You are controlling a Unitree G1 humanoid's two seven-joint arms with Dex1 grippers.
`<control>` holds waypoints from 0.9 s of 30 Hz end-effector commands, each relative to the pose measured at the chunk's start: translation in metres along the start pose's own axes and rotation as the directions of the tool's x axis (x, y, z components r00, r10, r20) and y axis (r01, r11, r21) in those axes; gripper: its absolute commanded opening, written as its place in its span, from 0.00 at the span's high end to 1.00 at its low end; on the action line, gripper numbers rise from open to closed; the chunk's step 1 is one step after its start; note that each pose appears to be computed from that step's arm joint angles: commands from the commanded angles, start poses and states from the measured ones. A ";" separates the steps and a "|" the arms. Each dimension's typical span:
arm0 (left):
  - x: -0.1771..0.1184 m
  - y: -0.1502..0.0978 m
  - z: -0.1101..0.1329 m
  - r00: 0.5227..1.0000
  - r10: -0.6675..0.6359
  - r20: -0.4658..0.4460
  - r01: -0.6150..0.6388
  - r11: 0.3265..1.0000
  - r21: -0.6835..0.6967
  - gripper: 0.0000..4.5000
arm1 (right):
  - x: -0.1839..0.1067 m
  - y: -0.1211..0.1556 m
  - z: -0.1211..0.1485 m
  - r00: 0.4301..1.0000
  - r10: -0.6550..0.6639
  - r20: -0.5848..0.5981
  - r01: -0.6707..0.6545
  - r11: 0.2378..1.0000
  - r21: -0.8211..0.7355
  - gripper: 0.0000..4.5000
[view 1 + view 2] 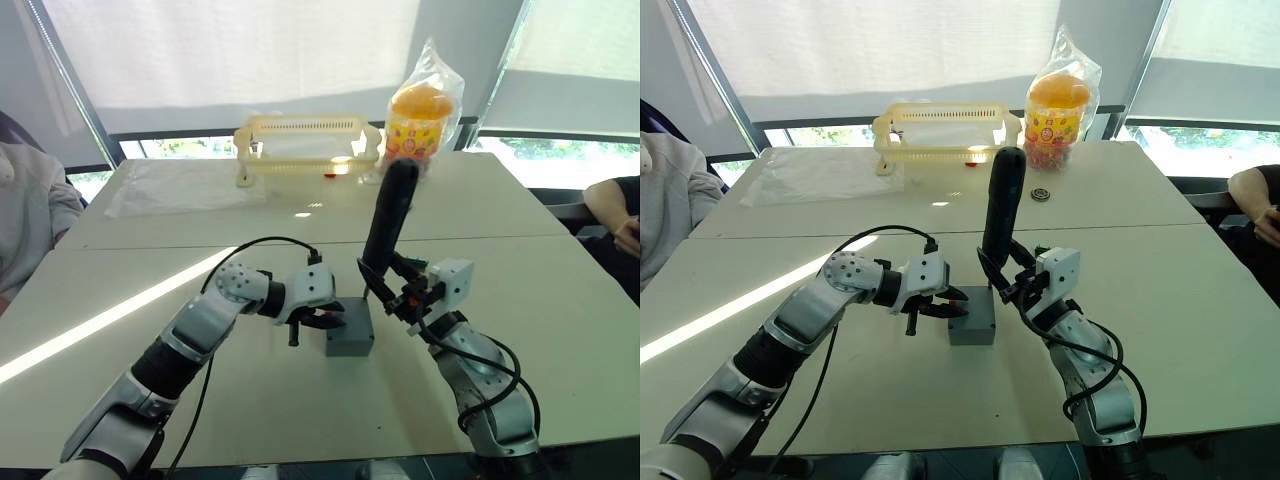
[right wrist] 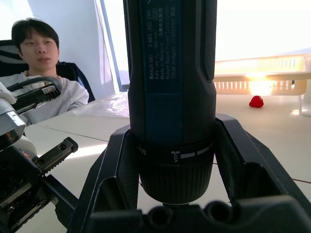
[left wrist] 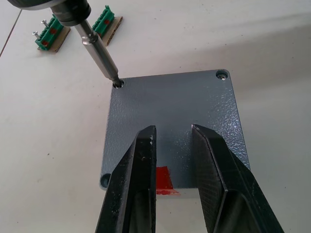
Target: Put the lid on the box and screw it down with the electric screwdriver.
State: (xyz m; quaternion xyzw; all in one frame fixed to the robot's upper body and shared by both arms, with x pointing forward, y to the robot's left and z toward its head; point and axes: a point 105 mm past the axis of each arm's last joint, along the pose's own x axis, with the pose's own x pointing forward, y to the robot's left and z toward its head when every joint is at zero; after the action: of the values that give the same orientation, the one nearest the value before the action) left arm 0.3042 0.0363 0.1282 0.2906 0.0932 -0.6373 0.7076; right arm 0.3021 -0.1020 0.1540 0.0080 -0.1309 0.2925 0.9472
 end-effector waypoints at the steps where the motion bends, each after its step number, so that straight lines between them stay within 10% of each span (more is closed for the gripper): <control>1: 0.006 -0.007 -0.022 0.996 -0.022 -0.081 0.019 0.999 -0.042 0.75 | -0.007 -0.002 -0.028 0.991 -0.013 -0.132 0.015 1.000 0.016 0.60; 11: 0.009 -0.007 -0.026 0.996 -0.029 -0.084 0.025 0.998 -0.049 0.75 | 0.005 -0.003 0.049 1.000 -0.006 0.021 0.007 0.997 -0.078 0.60; 16: 0.009 -0.006 -0.025 0.996 -0.026 -0.080 0.022 0.999 -0.048 0.75 | 0.013 -0.008 0.129 0.984 0.002 0.180 0.006 0.999 -0.046 0.60; 24: 0.001 0.002 -0.003 0.997 0.053 0.060 -0.044 0.989 -0.138 0.75 | 0.014 -0.057 0.153 0.998 -0.067 -0.023 0.067 0.998 0.005 0.60; 27: -0.011 0.012 0.021 0.981 0.102 0.164 -0.073 0.983 -0.171 0.75 | -0.001 -0.079 0.141 0.961 -0.065 -0.269 0.083 0.995 0.055 0.60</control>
State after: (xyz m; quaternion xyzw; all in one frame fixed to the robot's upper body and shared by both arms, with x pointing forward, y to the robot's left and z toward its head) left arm 0.3060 0.0321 0.1369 0.1979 0.0919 -0.6268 0.7480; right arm 0.3195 -0.1708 0.2847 0.0208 -0.0161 0.2532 0.9671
